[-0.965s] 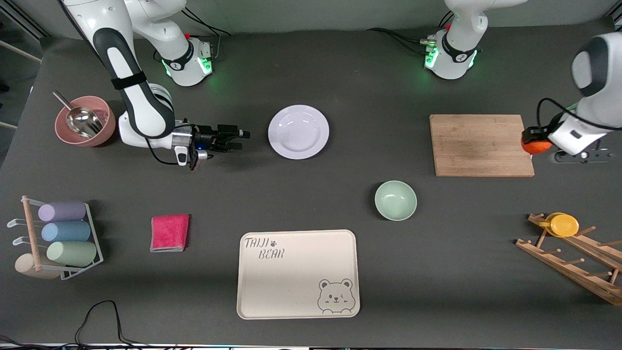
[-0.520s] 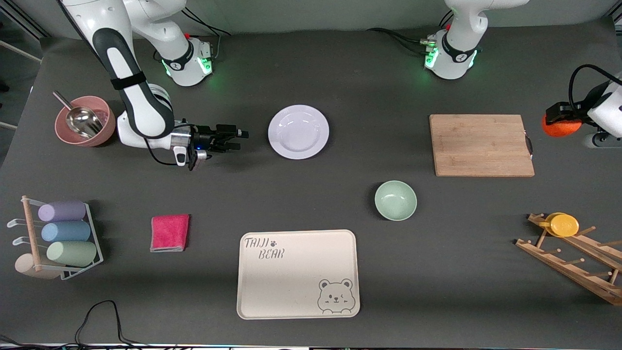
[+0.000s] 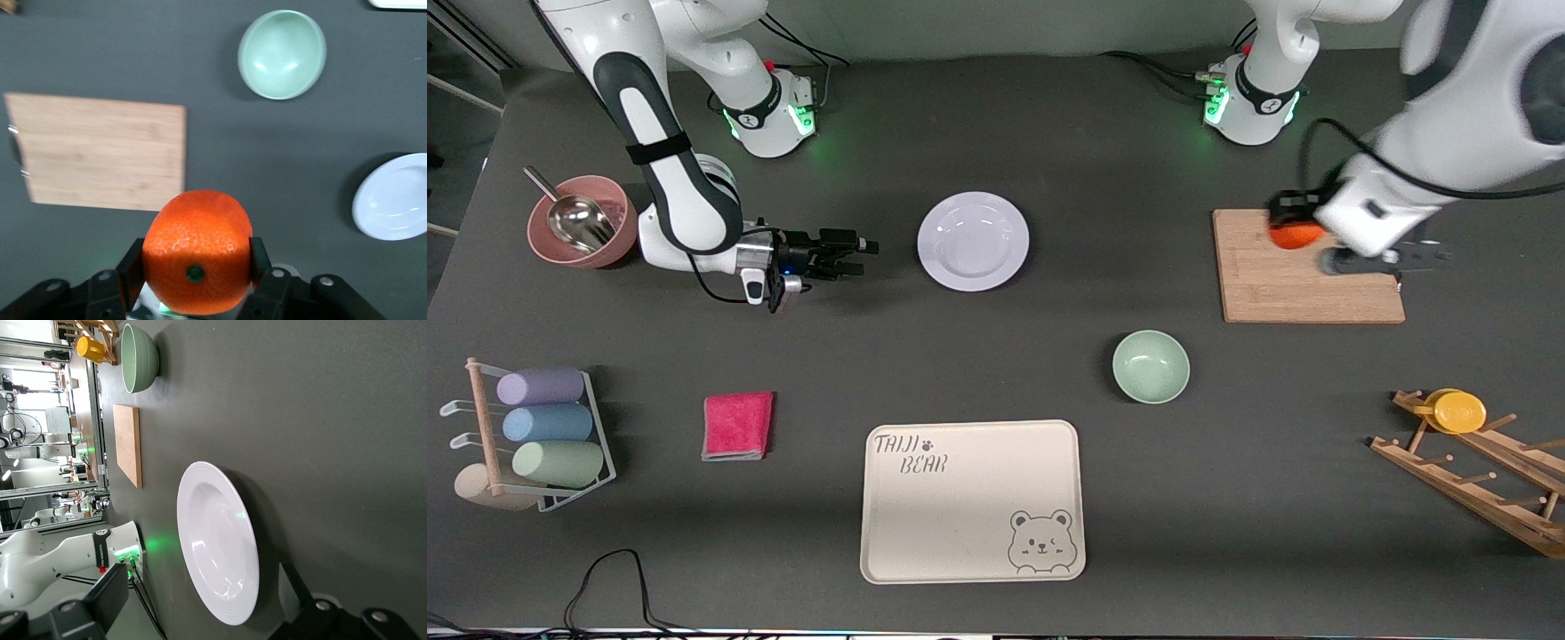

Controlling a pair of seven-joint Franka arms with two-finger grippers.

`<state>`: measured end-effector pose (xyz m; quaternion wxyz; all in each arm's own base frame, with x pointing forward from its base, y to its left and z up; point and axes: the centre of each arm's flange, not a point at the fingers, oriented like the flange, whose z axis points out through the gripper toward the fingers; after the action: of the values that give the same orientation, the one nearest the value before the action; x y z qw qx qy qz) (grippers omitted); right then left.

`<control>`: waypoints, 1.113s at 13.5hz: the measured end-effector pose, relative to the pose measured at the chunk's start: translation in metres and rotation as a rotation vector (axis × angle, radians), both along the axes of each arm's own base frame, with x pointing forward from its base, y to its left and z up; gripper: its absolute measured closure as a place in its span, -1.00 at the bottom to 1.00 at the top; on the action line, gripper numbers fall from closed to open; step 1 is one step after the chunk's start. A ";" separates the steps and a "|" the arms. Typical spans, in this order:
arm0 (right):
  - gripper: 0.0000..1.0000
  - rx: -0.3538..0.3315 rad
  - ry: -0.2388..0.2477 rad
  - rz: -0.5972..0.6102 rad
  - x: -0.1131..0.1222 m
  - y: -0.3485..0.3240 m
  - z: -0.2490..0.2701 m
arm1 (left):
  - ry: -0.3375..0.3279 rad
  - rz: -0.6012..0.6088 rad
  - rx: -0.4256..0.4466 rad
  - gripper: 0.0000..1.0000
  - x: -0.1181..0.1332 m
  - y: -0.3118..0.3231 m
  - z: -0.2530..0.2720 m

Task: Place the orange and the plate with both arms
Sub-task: 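Carry the orange over the white plate and lower it with the left gripper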

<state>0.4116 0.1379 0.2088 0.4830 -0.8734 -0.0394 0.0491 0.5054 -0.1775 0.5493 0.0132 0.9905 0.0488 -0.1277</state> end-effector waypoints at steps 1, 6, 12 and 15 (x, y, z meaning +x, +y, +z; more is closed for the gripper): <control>-1.00 0.000 0.000 0.001 0.000 0.000 0.000 | -0.017 0.027 0.003 -0.32 -0.006 -0.037 -0.004; -1.00 0.002 -0.027 0.015 0.000 -0.001 0.000 | -0.087 0.152 -0.015 -0.32 -0.039 -0.213 -0.079; -1.00 0.000 -0.034 0.019 0.000 -0.001 -0.001 | -0.110 0.133 -0.015 -0.32 -0.127 -0.357 -0.192; -1.00 -0.001 -0.037 0.023 -0.001 -0.001 -0.002 | -0.108 0.114 0.000 -0.32 -0.162 -0.390 -0.242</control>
<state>0.4109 0.1364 0.2067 0.4811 -0.8739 -0.0584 0.0382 0.3434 -0.5671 0.3074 0.0231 0.9916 0.1043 -0.0734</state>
